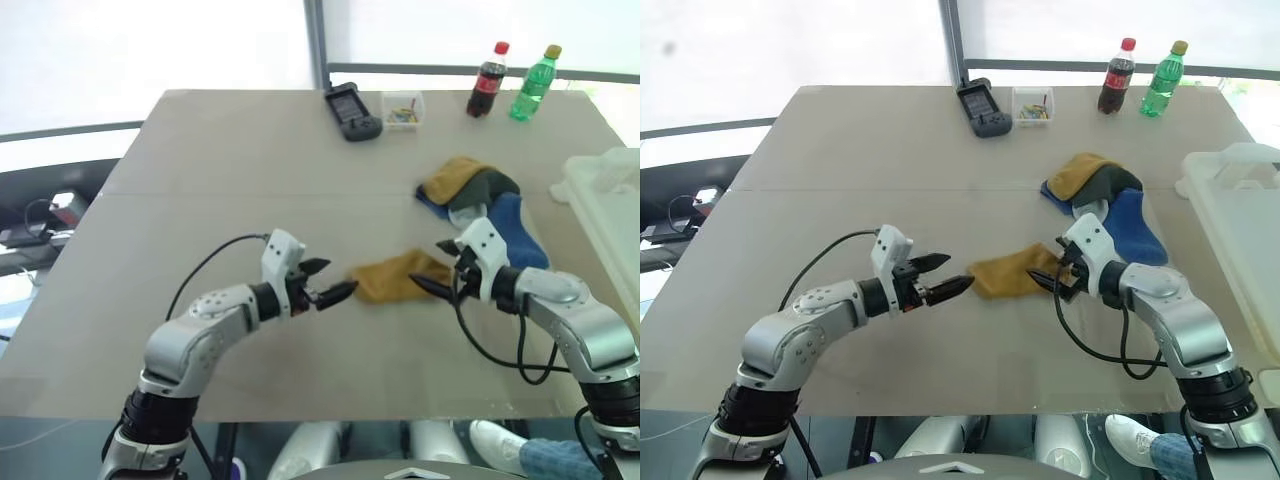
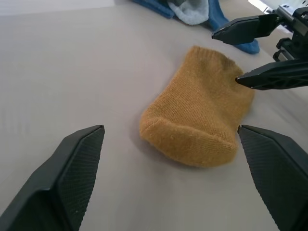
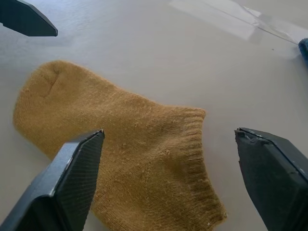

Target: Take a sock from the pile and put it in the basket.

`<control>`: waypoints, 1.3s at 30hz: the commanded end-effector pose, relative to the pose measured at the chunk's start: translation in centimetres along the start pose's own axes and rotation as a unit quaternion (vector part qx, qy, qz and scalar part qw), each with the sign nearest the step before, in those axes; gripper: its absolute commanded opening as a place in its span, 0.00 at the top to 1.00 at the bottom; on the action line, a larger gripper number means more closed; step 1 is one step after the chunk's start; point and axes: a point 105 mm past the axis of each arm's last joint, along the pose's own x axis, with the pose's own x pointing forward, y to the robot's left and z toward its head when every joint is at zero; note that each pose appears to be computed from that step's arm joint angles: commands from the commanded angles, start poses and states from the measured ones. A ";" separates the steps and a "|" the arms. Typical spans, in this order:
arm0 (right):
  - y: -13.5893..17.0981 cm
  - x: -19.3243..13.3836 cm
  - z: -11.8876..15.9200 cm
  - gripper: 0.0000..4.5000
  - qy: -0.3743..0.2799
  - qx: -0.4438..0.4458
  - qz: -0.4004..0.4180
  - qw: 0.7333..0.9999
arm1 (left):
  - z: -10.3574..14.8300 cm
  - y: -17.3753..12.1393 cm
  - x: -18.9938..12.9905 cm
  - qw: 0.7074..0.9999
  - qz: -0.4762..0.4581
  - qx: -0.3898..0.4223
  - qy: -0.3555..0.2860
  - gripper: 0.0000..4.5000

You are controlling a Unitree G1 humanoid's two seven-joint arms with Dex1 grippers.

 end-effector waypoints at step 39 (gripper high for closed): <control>5.1 -2.4 -4.5 1.00 0.078 -0.021 0.006 0.997 | -2.7 -1.2 -1.7 0.996 -0.026 0.036 0.074 0.99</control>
